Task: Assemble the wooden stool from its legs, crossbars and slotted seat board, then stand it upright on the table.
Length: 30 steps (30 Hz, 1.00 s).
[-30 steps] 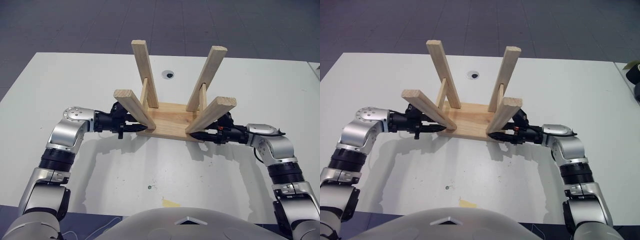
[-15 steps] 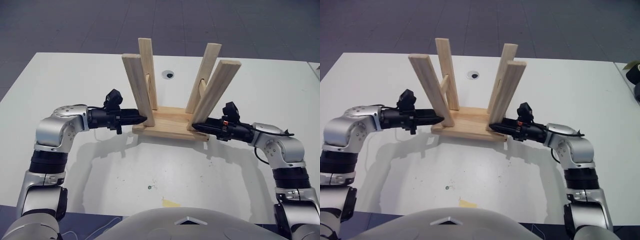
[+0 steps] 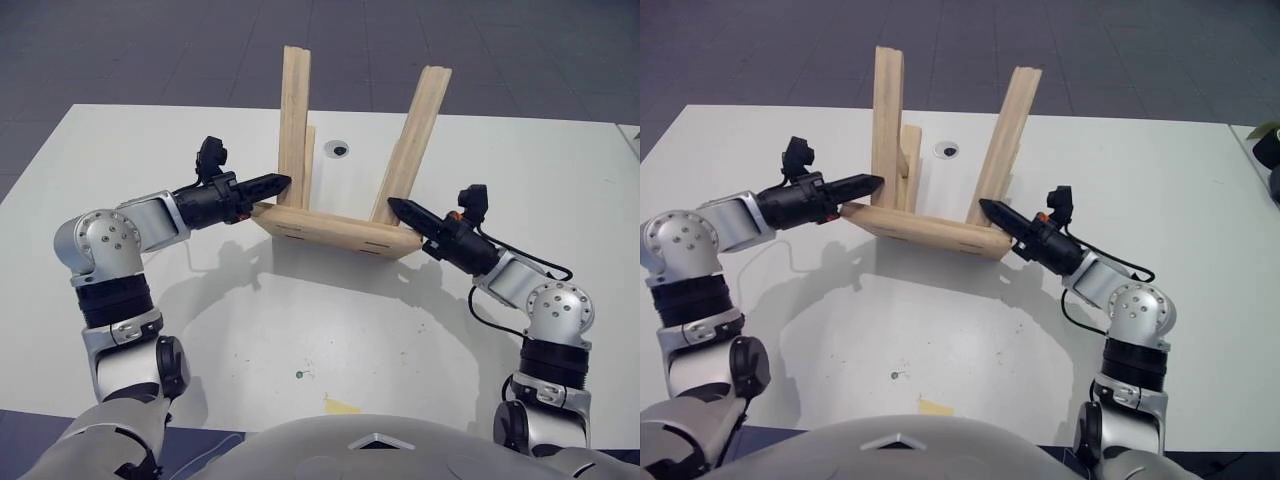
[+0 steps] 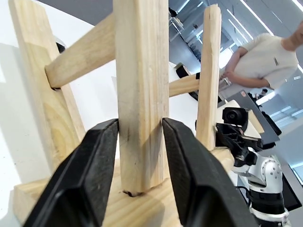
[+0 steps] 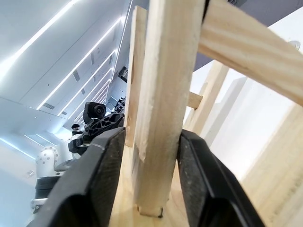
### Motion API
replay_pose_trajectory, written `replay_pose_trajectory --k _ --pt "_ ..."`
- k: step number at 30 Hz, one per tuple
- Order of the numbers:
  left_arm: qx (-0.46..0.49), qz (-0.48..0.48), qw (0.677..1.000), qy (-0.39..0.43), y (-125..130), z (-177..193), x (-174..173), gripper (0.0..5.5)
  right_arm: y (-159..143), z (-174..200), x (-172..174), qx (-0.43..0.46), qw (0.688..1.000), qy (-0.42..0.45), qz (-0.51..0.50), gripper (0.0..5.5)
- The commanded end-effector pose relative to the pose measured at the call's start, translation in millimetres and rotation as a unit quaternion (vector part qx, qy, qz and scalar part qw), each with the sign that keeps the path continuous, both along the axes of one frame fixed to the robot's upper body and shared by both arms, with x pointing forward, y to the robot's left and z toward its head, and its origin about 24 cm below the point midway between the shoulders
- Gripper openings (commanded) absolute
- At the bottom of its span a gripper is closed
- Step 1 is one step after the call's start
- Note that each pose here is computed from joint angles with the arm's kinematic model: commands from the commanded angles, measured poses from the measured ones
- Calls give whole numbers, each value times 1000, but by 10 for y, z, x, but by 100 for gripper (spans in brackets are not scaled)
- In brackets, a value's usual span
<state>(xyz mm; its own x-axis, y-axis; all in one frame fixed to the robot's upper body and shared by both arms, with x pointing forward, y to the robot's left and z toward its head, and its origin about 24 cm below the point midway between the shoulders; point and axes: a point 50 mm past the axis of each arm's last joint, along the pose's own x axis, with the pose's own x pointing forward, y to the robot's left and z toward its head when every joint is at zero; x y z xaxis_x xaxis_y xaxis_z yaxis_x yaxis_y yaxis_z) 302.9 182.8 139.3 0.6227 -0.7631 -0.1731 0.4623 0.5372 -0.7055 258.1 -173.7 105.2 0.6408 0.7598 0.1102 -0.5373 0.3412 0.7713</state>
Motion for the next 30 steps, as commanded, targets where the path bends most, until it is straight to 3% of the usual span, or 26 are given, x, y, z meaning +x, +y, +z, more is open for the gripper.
replay_pose_trajectory --k 1,6,9,12,14,17,21,26,30 --pt "-29 35 999 -12 11 75 115 254 -5 96 33 9 999 -30 -8 254" --pt "-32 110 990 -83 213 170 200 330 -191 71 45 -10 997 -48 -53 330" --pt "97 166 960 -205 475 278 242 384 -421 147 8 -28 993 -87 -74 383" --pt "148 146 937 -280 682 388 168 434 -621 280 -124 -53 988 -128 -64 430" --pt "203 71 928 -306 745 342 46 474 -683 255 -283 -142 979 -148 -18 470" --pt "241 -84 923 -287 747 157 -195 529 -687 100 -493 -277 946 -149 81 522" --pt "243 -228 910 -248 629 -68 -360 540 -593 -67 -446 -323 924 -170 110 539" --pt "238 -221 908 -265 425 -183 -92 540 -489 -254 -319 -327 920 -185 108 539" --pt "237 -196 920 -241 402 -344 101 540 -498 -384 -198 -322 926 -173 95 539"
